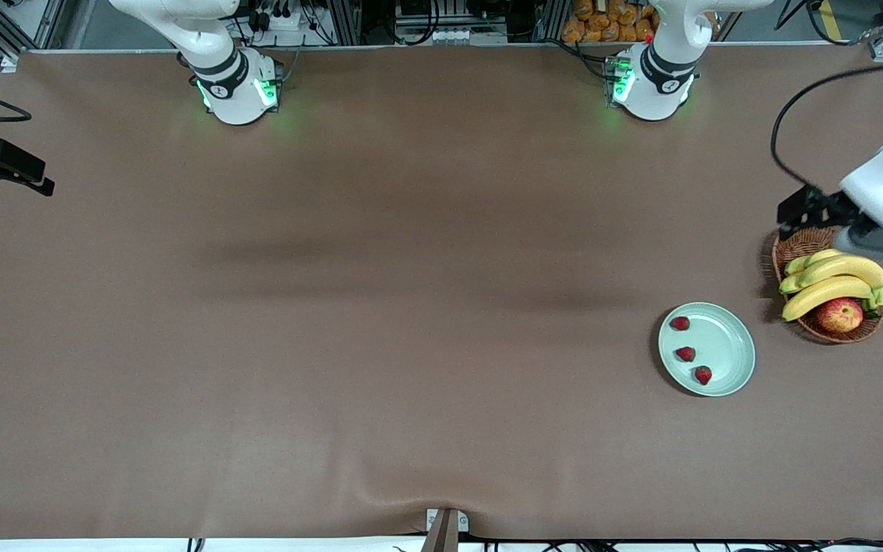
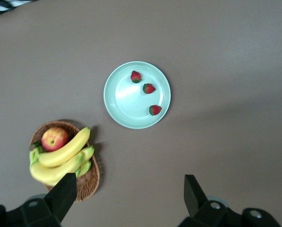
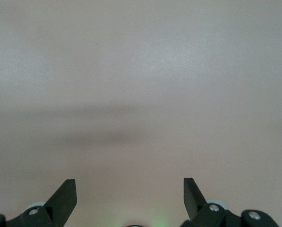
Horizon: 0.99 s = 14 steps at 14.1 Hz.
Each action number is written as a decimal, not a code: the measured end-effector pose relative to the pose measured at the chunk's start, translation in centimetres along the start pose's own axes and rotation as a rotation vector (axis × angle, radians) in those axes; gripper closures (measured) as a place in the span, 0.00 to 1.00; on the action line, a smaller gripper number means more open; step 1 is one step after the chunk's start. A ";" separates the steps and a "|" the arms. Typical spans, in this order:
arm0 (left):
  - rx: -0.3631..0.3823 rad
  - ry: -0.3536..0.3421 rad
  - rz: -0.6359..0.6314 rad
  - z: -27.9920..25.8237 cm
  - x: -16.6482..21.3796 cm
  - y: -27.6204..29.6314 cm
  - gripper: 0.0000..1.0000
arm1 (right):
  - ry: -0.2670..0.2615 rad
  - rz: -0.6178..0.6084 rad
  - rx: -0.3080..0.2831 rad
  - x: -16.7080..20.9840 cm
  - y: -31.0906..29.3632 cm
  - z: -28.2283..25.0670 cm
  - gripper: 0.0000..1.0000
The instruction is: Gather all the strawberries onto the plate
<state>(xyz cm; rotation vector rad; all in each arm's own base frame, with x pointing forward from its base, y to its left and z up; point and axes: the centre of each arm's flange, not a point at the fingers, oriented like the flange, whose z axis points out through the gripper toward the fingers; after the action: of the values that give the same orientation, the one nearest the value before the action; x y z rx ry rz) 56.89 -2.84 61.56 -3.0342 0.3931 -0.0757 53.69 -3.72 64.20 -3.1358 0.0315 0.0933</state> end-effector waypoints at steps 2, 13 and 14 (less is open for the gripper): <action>0.006 0.023 -0.015 -3.1 -2.1 0.1 0.00 | 0.000 0.000 0.000 0.0 0.0 0.0 0.00; -0.061 0.044 -0.155 -3.0 -1.9 0.9 0.00 | 0.000 -0.002 0.000 0.0 -0.1 0.0 0.00; -0.061 0.044 -0.155 -3.0 -1.9 0.9 0.00 | 0.000 -0.002 0.000 0.0 -0.1 0.0 0.00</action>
<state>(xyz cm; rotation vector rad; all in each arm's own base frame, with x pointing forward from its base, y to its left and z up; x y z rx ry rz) 54.68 -3.42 64.40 -3.1230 0.1647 -0.1429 53.70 -3.60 64.20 -3.1359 0.0281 0.0934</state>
